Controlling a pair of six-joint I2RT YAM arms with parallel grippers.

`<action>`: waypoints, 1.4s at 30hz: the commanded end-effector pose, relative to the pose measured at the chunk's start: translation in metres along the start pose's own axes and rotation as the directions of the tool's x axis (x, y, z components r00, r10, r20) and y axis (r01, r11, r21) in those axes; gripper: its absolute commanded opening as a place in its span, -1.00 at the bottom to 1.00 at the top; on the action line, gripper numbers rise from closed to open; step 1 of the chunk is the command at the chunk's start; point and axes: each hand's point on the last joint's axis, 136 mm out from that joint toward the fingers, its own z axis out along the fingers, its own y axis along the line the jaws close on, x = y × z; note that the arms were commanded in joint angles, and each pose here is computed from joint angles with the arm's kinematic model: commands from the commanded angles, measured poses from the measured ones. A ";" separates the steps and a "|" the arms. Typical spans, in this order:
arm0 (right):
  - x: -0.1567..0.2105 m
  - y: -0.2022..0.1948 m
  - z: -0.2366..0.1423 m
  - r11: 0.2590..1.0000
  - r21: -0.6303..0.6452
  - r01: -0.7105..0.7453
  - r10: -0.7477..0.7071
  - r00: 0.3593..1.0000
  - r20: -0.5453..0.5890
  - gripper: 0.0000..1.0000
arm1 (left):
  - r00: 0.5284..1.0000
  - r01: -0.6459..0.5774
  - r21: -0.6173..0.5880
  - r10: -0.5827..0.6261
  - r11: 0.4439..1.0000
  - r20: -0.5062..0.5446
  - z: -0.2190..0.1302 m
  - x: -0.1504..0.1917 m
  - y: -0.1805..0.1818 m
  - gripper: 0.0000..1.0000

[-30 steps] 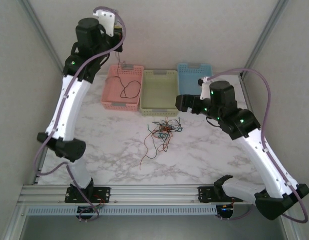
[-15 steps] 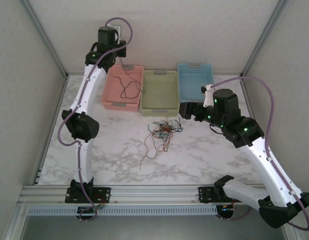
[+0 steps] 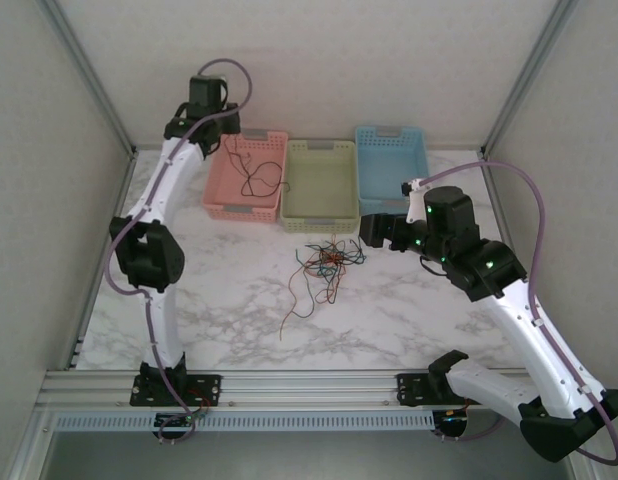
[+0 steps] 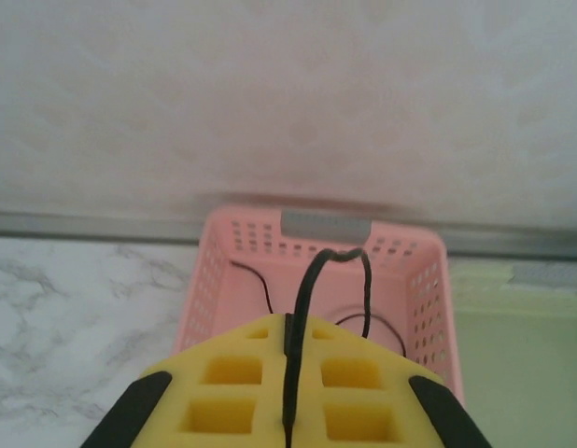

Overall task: Untangle the cables
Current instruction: Place the cable into the container.

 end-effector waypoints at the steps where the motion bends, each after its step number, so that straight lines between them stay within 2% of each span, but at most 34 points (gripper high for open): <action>1: -0.011 0.003 -0.003 1.000 -0.004 0.006 -0.006 0.999 0.034 0.86 | 0.971 0.025 -0.001 -0.024 1.000 0.239 -0.075 -0.087 0.007 -1.00; 9: -0.014 0.008 0.005 1.000 -0.028 -0.010 0.011 1.000 0.029 0.84 | 0.959 0.037 -0.015 -0.031 0.999 0.280 -0.100 -0.113 0.013 -1.00; 12: -0.016 0.010 0.006 0.999 -0.036 -0.015 0.016 0.999 0.031 0.84 | 0.958 0.030 0.038 -0.040 0.999 0.283 -0.102 -0.117 0.004 -1.00; 19: -0.011 0.010 0.014 0.999 -0.044 -0.031 0.031 0.999 0.012 0.84 | 0.991 0.002 0.102 -0.016 0.995 0.132 -0.057 -0.070 -0.012 -1.00; 29: -0.002 0.004 0.015 0.999 -0.022 -0.026 0.025 1.000 -0.010 0.83 | 0.992 -0.018 0.160 -0.002 0.987 0.127 -0.038 -0.054 -0.024 -1.00; 40: 0.005 0.000 0.011 0.999 -0.012 -0.030 0.030 0.999 -0.014 0.83 | 1.000 0.005 0.132 -0.004 0.991 -0.006 -0.004 0.000 -0.018 -1.00; 41: 0.005 0.000 0.011 1.000 -0.011 -0.029 0.029 0.999 -0.013 0.83 | 1.000 0.003 0.132 0.000 0.991 -0.026 -0.001 0.007 -0.018 -0.90; 42: 0.006 -0.001 0.011 1.000 -0.008 -0.028 0.028 0.999 -0.015 0.83 | 0.999 0.001 0.127 0.005 0.992 -0.049 0.003 0.014 -0.017 -0.67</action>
